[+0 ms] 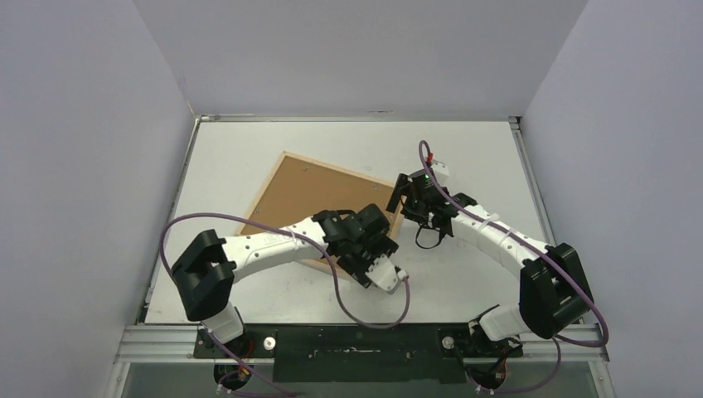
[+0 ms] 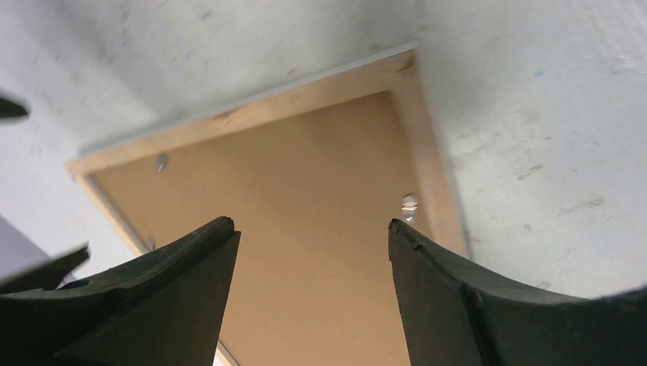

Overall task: Put the photo into the frame
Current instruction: Place the photo frame item in the photo frame.

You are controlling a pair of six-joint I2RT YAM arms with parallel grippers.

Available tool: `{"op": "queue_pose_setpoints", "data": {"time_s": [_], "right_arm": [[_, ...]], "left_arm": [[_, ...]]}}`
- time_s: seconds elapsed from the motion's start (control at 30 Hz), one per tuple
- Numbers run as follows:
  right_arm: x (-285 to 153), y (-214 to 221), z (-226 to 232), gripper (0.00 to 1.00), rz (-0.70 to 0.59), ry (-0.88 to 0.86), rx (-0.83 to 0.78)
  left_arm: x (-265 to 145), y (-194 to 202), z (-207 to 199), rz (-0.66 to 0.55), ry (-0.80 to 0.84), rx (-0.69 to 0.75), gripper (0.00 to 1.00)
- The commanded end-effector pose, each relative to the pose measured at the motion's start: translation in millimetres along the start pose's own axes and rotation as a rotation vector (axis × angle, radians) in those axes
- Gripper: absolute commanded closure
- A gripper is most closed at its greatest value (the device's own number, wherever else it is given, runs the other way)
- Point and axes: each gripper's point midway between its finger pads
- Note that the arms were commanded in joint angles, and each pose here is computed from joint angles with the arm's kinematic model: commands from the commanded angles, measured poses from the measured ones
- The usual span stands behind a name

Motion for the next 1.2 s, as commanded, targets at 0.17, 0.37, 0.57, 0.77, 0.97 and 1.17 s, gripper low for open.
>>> {"op": "queue_pose_setpoints", "data": {"time_s": [0.17, 0.37, 0.57, 0.77, 0.97, 1.17], "right_arm": [[0, -52, 17, 0.1, -0.128, 0.013, -0.045], [25, -87, 39, 0.1, -0.198, 0.02, -0.097], [66, -106, 58, 0.1, -0.204, 0.028, -0.123], [101, -105, 67, 0.1, -0.17, 0.019, -0.129], [106, -112, 69, 0.1, -0.178, 0.021, -0.13], [118, -120, 67, 0.1, -0.167, 0.028, -0.134]], "left_arm": [[-100, 100, 29, -0.064, -0.203, -0.744, 0.29], [-140, 183, -46, -0.019, -0.28, -1.074, 0.29], [-149, 225, -151, 0.106, -0.253, -1.192, 0.28], [-145, 260, -204, 0.103, -0.282, -1.442, 0.28], [-155, 306, -174, -0.076, -0.332, -1.746, 0.35], [-146, 305, -177, -0.163, -0.224, -1.815, 0.46]]}}
Point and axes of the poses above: each gripper's point midway between its finger pads, its own x axis out along the fingers, its own z axis along the line the jaws close on, y = z × x, and after that the axes turned 9 degrees about x, right-handed
